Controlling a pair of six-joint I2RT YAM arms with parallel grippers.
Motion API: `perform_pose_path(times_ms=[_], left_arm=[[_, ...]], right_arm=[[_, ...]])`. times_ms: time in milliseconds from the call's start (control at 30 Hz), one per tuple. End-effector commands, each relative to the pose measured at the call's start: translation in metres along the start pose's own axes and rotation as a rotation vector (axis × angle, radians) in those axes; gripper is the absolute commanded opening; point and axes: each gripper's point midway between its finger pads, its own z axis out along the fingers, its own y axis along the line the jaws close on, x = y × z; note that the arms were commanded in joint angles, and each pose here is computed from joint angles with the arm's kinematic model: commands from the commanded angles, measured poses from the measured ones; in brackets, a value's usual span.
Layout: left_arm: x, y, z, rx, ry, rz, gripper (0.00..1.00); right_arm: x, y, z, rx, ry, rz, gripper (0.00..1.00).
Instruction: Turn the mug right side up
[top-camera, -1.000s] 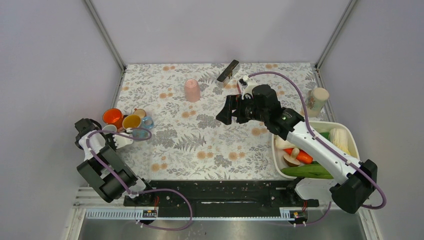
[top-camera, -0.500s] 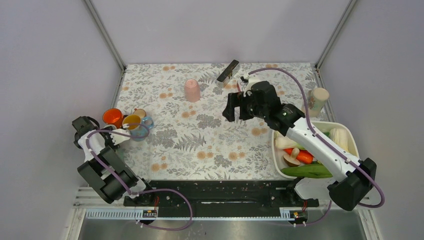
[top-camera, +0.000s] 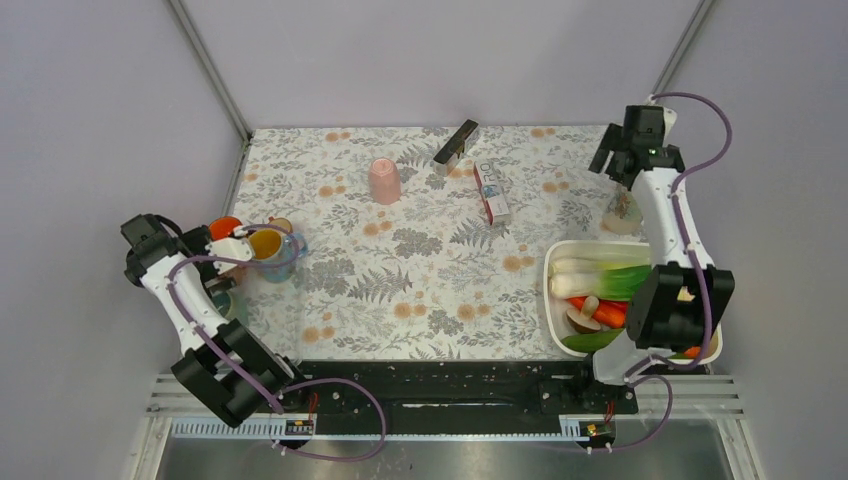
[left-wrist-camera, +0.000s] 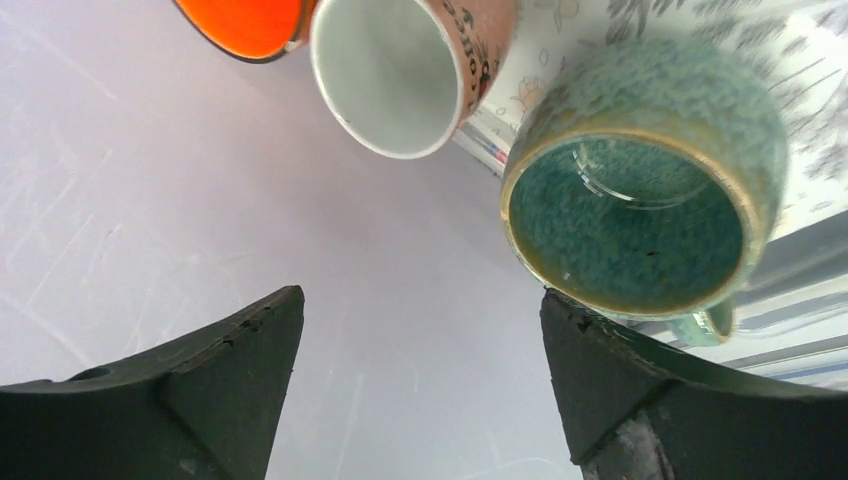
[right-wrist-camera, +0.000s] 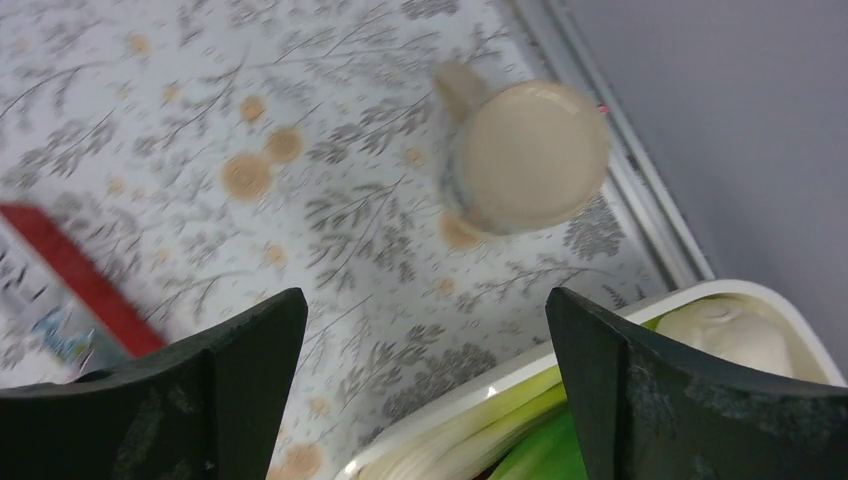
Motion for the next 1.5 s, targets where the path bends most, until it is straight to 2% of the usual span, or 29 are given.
perform_pose_path(times_ms=[0, 133, 367, 500, 667, 833, 967, 1100, 1200, 1400, 1467], left_arm=[[-0.048, 0.01, -0.037, -0.007, -0.179, -0.125, 0.92], [-0.089, 0.008, -0.048, 0.067, -0.241, -0.205, 0.92], [-0.172, -0.003, -0.064, 0.141, -0.385, -0.252, 0.92], [-0.202, -0.012, -0.071, 0.191, -0.448, -0.25, 0.92], [-0.207, -0.018, -0.061, 0.198, -0.429, -0.242, 0.92], [-0.213, -0.019, -0.063, 0.206, -0.437, -0.248, 0.92], [-0.217, -0.022, -0.065, 0.212, -0.462, -0.232, 0.92], [-0.216, -0.025, -0.065, 0.207, -0.466, -0.213, 0.92], [-0.212, -0.03, -0.06, 0.212, -0.455, -0.193, 0.92], [-0.215, -0.033, -0.053, 0.231, -0.461, -0.184, 0.92], [-0.217, -0.031, -0.052, 0.234, -0.467, -0.186, 0.92]], right_arm=[[-0.039, -0.055, 0.023, 0.163, -0.029, 0.064, 1.0], [-0.038, -0.078, 0.064, 0.199, 0.04, 0.094, 0.99], [-0.019, -0.072, 0.12, 0.171, 0.204, 0.059, 0.99], [-0.01, -0.068, 0.133, 0.148, 0.255, 0.045, 0.99], [0.016, -0.048, 0.136, 0.032, 0.347, 0.043, 0.92], [0.041, -0.016, 0.119, -0.109, 0.415, 0.022, 0.86], [0.061, 0.028, 0.099, -0.249, 0.466, -0.123, 0.88], [0.076, 0.058, 0.082, -0.316, 0.52, -0.29, 0.9], [0.081, 0.068, 0.072, -0.328, 0.537, -0.39, 0.99], [0.053, 0.085, 0.068, -0.342, 0.486, -0.441, 0.99], [0.04, 0.094, 0.072, -0.343, 0.451, -0.503, 1.0]])
